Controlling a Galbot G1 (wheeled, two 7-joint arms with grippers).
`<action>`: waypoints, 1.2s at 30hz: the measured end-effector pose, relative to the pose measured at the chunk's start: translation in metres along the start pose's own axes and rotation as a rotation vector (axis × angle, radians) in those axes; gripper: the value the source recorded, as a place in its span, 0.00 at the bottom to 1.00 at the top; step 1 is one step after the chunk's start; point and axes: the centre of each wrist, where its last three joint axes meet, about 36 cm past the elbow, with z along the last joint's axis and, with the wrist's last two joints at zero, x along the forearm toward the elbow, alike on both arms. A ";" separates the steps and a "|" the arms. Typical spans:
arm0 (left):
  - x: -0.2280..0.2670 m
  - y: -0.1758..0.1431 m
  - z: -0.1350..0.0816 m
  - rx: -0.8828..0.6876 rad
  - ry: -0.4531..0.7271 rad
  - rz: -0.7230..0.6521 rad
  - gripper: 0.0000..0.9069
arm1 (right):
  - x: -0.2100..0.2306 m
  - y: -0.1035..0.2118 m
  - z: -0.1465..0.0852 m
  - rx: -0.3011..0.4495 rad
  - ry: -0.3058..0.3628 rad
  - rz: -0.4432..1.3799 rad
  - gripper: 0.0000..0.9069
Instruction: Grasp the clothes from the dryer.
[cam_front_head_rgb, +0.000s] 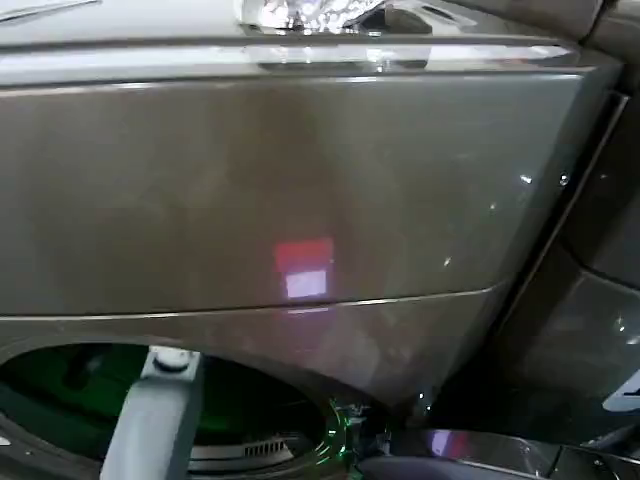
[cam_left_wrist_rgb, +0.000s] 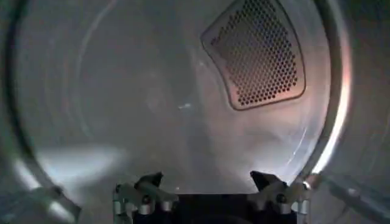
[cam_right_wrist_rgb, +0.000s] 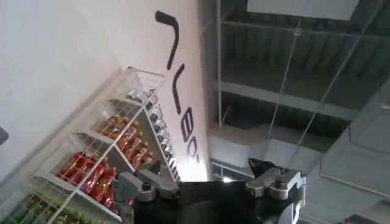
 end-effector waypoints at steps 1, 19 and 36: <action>-0.004 0.000 -0.001 -0.016 0.012 0.016 1.00 | 0.000 0.000 0.000 0.001 0.000 0.000 1.00; -0.053 0.020 -0.011 -0.471 0.240 0.347 1.00 | 0.000 -0.002 -0.005 0.010 -0.006 -0.004 1.00; -0.079 0.041 -0.027 -0.858 0.484 0.621 1.00 | 0.001 0.002 -0.005 0.009 -0.007 -0.014 1.00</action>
